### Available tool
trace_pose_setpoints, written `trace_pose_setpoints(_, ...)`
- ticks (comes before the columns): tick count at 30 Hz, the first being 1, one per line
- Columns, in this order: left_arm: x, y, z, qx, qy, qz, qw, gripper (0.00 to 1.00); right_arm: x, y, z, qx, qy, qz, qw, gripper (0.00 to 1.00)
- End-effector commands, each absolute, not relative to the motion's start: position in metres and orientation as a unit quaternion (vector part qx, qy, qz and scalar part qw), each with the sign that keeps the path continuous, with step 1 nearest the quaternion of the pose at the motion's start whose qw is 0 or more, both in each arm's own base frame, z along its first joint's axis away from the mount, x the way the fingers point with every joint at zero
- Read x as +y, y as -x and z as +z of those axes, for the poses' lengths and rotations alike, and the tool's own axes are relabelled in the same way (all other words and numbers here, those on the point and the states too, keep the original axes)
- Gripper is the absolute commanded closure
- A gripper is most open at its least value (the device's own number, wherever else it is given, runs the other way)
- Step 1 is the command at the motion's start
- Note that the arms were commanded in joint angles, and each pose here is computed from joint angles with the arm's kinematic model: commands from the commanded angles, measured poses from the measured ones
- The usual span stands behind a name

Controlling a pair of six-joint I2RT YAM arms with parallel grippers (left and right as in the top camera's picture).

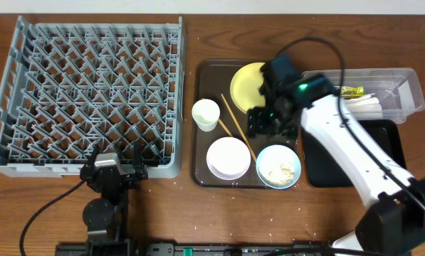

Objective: Sort waste into correct bins and load items into the dishwasher
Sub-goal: 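Carry wrapper and tissue right and drop into clear plastic bin, then grasp light-blue bowl of rice with right gripper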

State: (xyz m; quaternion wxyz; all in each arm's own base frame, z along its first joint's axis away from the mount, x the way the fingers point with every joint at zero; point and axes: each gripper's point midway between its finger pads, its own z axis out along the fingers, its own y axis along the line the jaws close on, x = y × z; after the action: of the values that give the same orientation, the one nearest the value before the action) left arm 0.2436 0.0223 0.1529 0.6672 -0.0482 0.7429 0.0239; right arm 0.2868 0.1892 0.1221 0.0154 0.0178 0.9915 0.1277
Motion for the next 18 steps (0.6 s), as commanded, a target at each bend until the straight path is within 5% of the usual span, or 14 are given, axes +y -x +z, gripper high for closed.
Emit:
trace_pose_setpoints(1,0.025,-0.243,0.136,0.759,0.048,0.033,0.648,0.08,0.177,-0.277,0.084,0.987,-0.142,0.071,0.016,0.4)
trace_pose_setpoints(9,0.025,-0.243,0.136,0.759,0.048,0.033,0.648,0.08,0.17,-0.264,0.043,0.983,-0.175,0.054,-0.003,0.46)
trace_pose_setpoints(18,0.025,-0.243,0.136,0.759,0.048,0.033,0.648,0.08,0.177,-0.262,0.019,0.984,-0.161,0.066,-0.042,0.82)
